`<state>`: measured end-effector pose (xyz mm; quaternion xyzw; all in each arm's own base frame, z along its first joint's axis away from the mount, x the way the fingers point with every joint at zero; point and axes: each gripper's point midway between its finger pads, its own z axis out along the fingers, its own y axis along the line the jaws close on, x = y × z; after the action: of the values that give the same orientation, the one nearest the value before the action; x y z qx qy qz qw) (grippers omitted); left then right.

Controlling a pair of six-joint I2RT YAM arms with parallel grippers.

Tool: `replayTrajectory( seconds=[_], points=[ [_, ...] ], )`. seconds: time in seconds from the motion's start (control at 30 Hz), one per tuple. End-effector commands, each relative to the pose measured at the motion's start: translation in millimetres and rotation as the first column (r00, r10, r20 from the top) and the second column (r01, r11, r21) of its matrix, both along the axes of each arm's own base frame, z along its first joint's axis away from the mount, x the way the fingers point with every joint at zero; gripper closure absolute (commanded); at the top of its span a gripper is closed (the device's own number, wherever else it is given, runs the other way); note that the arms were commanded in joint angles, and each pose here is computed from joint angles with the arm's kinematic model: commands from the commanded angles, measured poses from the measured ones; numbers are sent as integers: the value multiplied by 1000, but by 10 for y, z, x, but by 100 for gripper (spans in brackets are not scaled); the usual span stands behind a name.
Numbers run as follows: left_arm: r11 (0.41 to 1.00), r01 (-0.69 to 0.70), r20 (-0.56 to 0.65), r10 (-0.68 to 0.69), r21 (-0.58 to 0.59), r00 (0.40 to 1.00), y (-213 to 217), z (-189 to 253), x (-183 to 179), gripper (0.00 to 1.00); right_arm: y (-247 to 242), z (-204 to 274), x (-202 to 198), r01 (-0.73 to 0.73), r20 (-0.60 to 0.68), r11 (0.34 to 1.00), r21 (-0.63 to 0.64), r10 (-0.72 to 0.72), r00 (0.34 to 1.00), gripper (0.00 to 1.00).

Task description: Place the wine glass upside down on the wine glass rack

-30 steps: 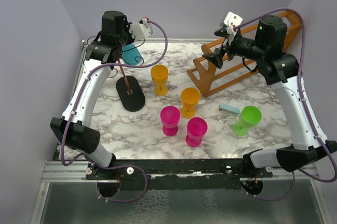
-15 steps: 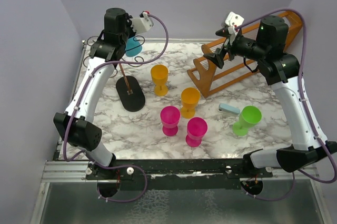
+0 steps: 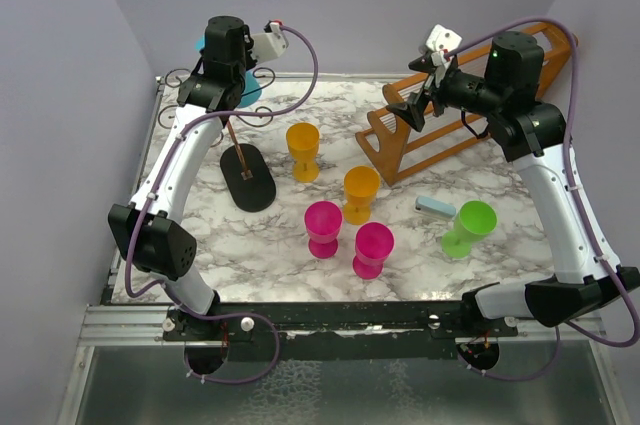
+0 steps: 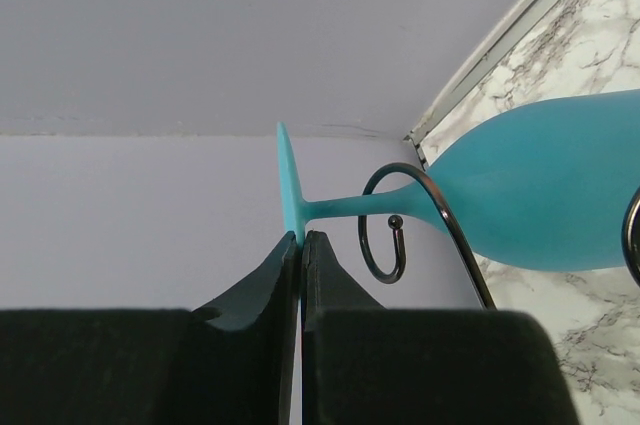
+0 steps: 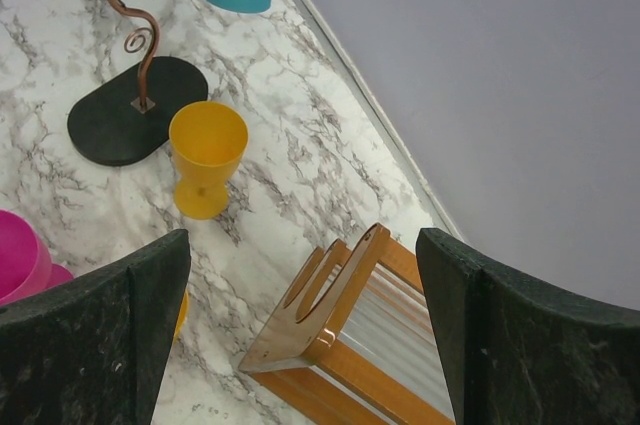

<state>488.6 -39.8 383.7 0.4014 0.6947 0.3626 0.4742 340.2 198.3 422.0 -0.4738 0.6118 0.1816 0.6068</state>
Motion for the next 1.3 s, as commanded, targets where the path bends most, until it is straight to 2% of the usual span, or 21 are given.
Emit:
replayTrajectory(
  seconds=[0.0, 0.53, 0.7, 0.87, 1.0, 1.27],
  points=[
    [999, -46, 8, 46, 6, 999, 66, 12, -45, 96, 3, 139, -86, -23, 37, 999, 27, 22, 999, 6],
    [1000, -21, -80, 22, 3, 997, 29, -195, -111, 95, -15, 134, -84, -24, 32, 999, 37, 23, 999, 6],
    [1000, -16, -94, 15, -1, 995, 16, -232, -116, 89, -27, 125, -81, -23, 31, 999, 37, 22, 999, 6],
    [1000, -11, -100, 11, -1, 995, 15, -239, -139, 87, -30, 124, -76, -22, 31, 999, 38, 21, 999, 6],
    [1000, -7, -90, 6, -9, 996, 12, -213, -156, 78, -29, 119, -74, -22, 30, 999, 38, 21, 999, 5],
    [1000, 2, -78, -4, -17, 997, 9, -183, -218, 69, -54, 87, -44, -7, 32, 1000, 28, 6, 999, 5]
  ],
)
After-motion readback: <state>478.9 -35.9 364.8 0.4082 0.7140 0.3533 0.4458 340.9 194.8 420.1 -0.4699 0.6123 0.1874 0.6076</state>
